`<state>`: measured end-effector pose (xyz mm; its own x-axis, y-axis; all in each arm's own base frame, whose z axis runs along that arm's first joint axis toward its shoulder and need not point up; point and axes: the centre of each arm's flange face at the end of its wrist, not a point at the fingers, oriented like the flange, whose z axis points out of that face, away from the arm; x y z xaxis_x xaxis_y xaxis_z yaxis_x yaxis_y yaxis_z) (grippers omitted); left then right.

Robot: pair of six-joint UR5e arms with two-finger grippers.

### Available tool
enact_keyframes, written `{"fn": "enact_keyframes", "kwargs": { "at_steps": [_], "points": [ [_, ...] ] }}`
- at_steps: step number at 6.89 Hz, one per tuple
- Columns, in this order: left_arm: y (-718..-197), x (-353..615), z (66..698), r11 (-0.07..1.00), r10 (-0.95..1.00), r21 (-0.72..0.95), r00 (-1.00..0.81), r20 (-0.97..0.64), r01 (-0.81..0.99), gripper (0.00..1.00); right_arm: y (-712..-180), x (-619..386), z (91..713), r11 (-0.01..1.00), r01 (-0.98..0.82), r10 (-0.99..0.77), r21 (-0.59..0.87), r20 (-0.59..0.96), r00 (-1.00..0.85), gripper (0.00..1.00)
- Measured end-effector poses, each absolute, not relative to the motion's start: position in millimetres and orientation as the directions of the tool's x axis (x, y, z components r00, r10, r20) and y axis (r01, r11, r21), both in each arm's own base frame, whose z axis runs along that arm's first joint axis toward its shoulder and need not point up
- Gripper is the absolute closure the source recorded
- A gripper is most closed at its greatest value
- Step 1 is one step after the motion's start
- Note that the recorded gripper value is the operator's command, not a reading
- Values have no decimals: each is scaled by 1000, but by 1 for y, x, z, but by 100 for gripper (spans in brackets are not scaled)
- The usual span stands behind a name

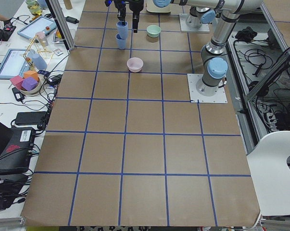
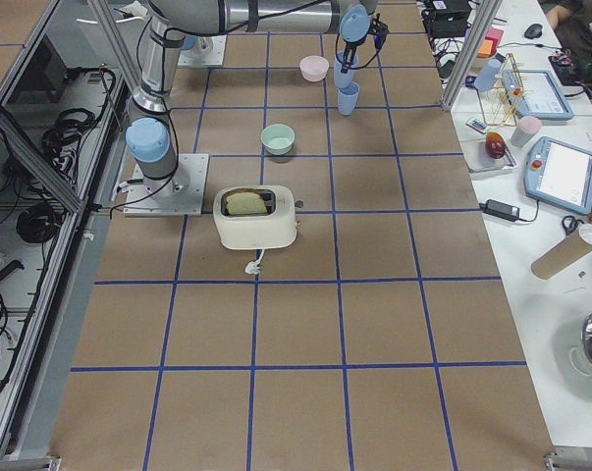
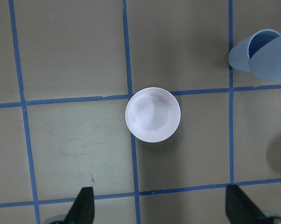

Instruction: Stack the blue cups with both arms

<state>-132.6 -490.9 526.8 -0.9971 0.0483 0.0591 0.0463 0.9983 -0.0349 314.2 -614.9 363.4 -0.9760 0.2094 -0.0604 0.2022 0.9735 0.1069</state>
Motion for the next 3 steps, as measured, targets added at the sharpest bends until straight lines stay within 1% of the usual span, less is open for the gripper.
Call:
{"fn": "enact_keyframes", "kwargs": {
  "at_steps": [3],
  "points": [
    [-491, -132, 527, 998, 50, -35, -997, 53, 48, 0, -618, 313, 358, 969, 221, 228, 108, -55, -972, 100]
  ]
}}
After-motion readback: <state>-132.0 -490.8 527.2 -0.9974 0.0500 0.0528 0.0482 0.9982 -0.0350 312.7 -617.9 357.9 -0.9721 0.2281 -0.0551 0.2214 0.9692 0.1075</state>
